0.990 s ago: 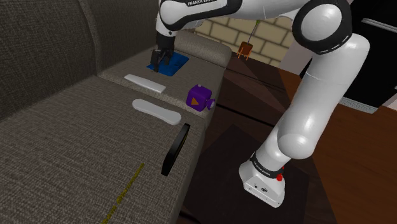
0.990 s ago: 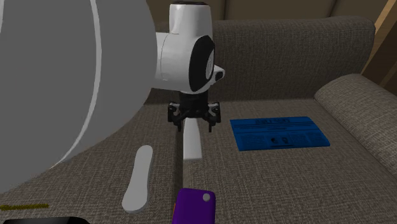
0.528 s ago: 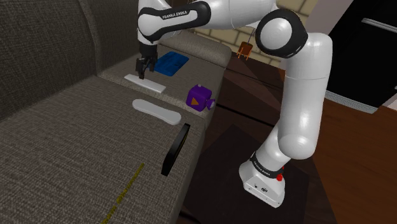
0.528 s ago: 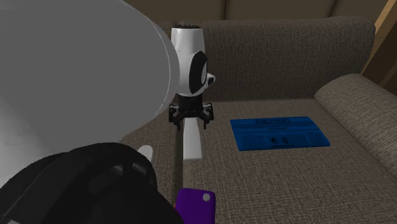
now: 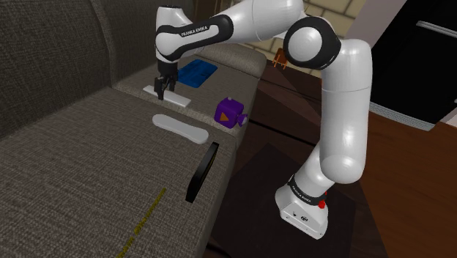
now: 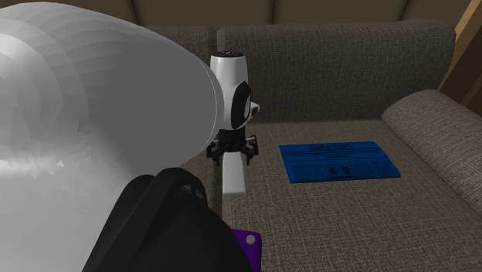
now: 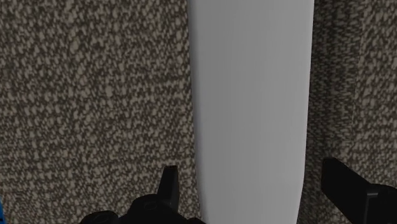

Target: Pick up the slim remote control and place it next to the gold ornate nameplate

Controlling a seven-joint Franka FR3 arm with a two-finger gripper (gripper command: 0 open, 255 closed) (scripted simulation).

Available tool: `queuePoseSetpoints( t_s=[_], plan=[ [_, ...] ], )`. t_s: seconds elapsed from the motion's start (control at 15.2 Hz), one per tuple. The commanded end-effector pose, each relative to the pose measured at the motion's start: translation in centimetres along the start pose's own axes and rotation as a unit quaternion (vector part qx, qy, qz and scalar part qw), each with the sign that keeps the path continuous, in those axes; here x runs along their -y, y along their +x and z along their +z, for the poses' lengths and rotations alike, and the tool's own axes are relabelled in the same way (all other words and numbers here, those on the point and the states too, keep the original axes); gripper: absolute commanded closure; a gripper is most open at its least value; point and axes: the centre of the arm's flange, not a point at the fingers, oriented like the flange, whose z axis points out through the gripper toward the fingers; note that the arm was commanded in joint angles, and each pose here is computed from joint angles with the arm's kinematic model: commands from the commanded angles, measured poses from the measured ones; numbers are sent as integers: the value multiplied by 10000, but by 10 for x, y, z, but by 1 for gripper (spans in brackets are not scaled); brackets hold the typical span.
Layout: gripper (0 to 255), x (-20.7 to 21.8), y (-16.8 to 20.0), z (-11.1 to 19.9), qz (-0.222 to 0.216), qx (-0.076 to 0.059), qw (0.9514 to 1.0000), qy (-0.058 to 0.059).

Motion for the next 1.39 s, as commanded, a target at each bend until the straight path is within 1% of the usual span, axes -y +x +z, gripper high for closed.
queuePoseSetpoints(
  t_s=[0.0,0.46,0.53,1.12,1.32],
  plan=[
    [0,0,0,4,0,-3,10000,-1],
    [0,0,0,4,0,-3,10000,0],
    [255,0,0,4,0,-3,10000,0],
    [255,0,0,4,0,-3,10000,-1],
    [255,0,0,-12,0,-3,10000,-1]
  ],
)
